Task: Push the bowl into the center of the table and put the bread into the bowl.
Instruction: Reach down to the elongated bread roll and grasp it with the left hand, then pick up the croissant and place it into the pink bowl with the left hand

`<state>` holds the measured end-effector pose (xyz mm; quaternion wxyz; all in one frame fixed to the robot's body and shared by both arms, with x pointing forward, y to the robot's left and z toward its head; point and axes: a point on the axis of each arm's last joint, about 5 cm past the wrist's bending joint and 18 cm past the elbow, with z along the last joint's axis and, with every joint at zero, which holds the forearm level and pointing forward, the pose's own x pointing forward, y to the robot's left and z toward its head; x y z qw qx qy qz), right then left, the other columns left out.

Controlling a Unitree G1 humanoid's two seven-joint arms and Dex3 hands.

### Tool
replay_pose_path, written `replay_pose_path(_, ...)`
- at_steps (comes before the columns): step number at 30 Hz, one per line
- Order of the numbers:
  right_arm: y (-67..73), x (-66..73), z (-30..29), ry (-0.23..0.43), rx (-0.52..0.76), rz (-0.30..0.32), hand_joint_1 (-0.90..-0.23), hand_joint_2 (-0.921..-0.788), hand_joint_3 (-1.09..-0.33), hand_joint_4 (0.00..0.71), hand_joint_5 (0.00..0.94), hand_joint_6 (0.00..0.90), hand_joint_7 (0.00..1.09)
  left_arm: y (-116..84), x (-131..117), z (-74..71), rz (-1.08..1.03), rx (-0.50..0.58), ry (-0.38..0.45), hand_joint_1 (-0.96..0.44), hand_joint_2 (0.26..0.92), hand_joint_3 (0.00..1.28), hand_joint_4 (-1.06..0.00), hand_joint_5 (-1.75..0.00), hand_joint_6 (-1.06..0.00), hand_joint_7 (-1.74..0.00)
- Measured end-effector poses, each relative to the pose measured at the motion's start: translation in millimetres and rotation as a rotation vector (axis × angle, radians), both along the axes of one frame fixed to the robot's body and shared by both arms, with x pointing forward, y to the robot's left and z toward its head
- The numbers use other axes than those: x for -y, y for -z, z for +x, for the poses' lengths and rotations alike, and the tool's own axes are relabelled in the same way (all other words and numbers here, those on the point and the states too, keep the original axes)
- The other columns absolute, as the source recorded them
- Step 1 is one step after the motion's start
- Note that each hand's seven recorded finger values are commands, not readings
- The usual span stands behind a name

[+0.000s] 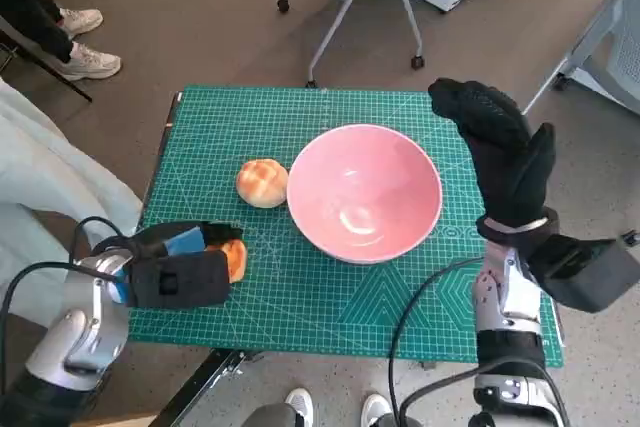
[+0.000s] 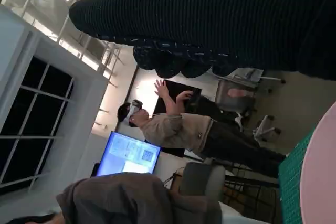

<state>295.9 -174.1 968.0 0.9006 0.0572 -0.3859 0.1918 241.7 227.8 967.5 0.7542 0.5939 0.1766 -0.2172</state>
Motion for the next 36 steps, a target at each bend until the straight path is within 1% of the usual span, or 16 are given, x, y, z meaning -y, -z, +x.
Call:
replay_pose_path(1,0.0,0.0,0.0,0.0,0.0,0.0,-0.688,-0.921,-0.761,0.182,0.003,0.053,0.51,1,0,0.2,0.005,0.007,0.0,0.06,0.802,0.1,-0.51,-0.05,-0.65,-0.07)
replay_pose_path(2,0.1,0.0,0.0,-0.001,-0.001,0.001,-0.688,-0.921,-0.761,0.182,0.003,0.053,0.51,2,0,0.4,0.013,0.019,0.002,0.07,0.807,0.1,-0.54,-0.05,-0.68,-0.08)
replay_pose_path(3,0.2,0.0,0.0,-0.002,-0.002,0.001,-0.688,-0.921,-0.761,0.183,0.003,0.053,0.51,3,0,0.6,0.024,0.033,0.006,0.08,0.832,0.12,-0.68,-0.08,-0.76,-0.1)
replay_pose_path(4,0.2,-0.1,0.0,-0.003,-0.002,0.001,-0.688,-0.921,-0.76,0.183,0.003,0.053,0.51,3,0,0.7,0.03,0.043,0.01,0.08,0.838,0.12,-0.71,-0.09,-0.78,-0.11)
replay_pose_path(5,0.2,-0.1,0.0,-0.004,-0.003,0.0,-0.688,-0.921,-0.76,0.183,0.003,0.053,0.51,4,-1,0.9,0.034,0.05,0.013,0.08,0.838,0.12,-0.71,-0.09,-0.78,-0.11)
replay_pose_path(6,0.3,-0.2,0.0,-0.005,-0.003,-0.001,-0.688,-0.921,-0.76,0.183,0.003,0.053,0.51,5,-1,1.1,0.038,0.061,0.02,0.05,0.868,0.12,-0.71,-0.48,-0.69,-0.51)
replay_pose_path(7,0.3,-0.2,0.0,-0.006,-0.004,-0.001,-0.689,-0.921,-0.76,0.183,0.003,0.053,0.51,5,-1,1.1,0.04,0.071,0.028,0.04,0.887,0.11,-0.7,-0.74,-0.64,-0.76)
replay_pose_path(8,0.4,-0.2,0.0,-0.007,-0.004,-0.002,-0.689,-0.921,-0.76,0.183,0.003,0.054,0.51,6,-1,0.9,0.041,0.079,0.036,0.02,0.899,0.1,-0.71,-0.9,-0.62,-0.9)
replay_pose_path(10,0.4,-0.2,0.1,-0.008,-0.005,-0.002,-0.69,-0.921,-0.76,0.183,0.003,0.053,0.52,7,-1,0.5,0.039,0.095,0.056,0.01,0.901,0.08,-0.73,-1.06,-0.63,-1.02)
replay_pose_path(13,0.5,-0.2,0.0,-0.009,-0.005,-0.003,-0.69,-0.921,-0.76,0.183,0.003,0.053,0.52,6,-2,0.3,0.036,0.114,0.076,0.01,0.898,0.07,-0.75,-1.1,-0.65,-1.08)
replay_pose_path(19,0.5,-0.4,0.0,-0.009,-0.005,-0.003,-0.691,-0.921,-0.759,0.184,0.002,0.053,0.52,2,-5,0.3,0.028,0.139,0.093,0.0,0.898,0.07,-0.75,-1.1,-0.66,-1.13)
replay_pose_path(36,1.5,-0.2,0.1,-0.015,-0.008,-0.005,-0.68,-0.921,-0.759,0.184,0.002,0.053,0.52,-4,-16,1.8,-0.018,0.111,0.061,0.0,0.918,0.05,-0.73,-1.18,-0.64,-1.1)
